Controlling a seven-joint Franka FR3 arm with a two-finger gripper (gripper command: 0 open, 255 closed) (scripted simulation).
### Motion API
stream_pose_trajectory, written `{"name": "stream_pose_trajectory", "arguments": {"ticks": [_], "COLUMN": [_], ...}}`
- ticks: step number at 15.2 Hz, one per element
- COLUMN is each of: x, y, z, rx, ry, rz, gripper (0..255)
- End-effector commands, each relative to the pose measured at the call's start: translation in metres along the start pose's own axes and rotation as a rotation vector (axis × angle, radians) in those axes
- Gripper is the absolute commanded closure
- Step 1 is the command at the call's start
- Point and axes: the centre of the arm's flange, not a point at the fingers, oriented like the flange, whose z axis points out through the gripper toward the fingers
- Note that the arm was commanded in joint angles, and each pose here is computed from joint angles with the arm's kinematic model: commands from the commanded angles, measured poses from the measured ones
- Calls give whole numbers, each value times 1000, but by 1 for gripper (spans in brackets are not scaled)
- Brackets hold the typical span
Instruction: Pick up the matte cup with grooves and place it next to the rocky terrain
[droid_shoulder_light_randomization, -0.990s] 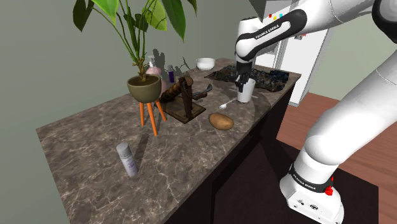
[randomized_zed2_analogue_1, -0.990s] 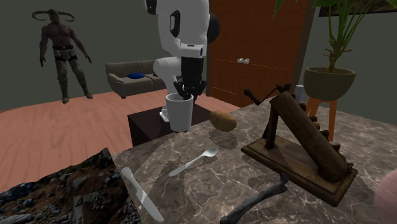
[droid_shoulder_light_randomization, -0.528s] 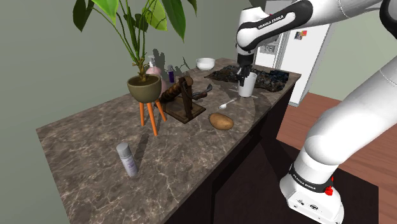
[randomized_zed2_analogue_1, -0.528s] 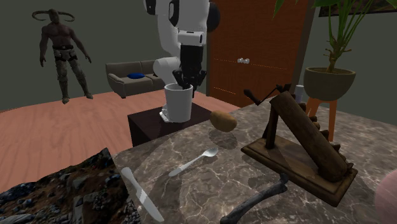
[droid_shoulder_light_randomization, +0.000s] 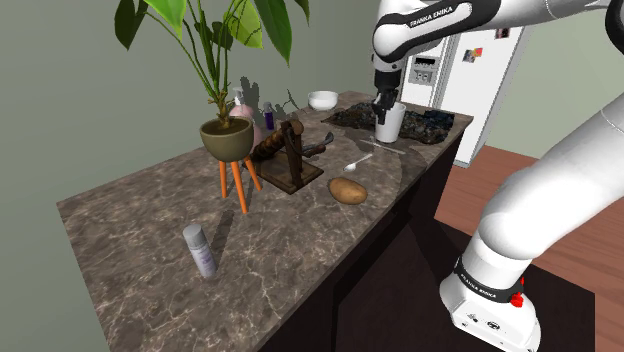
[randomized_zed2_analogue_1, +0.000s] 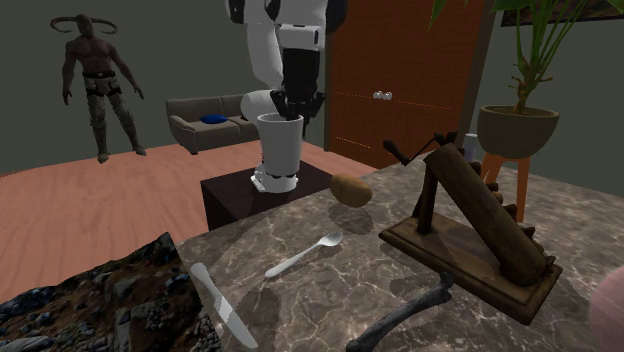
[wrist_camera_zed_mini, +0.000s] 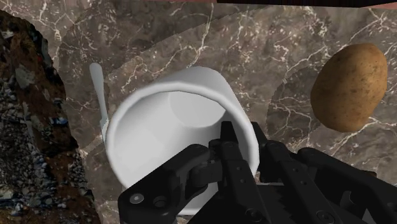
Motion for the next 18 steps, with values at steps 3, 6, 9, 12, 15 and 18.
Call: {"name": "stream_pose_trajectory", "arguments": {"ticks": [3, 6, 9, 12, 15, 18], "x": [0, 0, 11, 42, 73, 104], "y": [2, 4, 13, 37, 62, 86], "z": [-23, -39, -45, -43, -40, -38], "rx": [0, 0, 0, 0, 0, 0], "ry": [0, 0, 0, 0, 0, 0], "rz": [0, 0, 0, 0, 0, 0], "gripper": [255, 255, 255, 255, 255, 255]}}
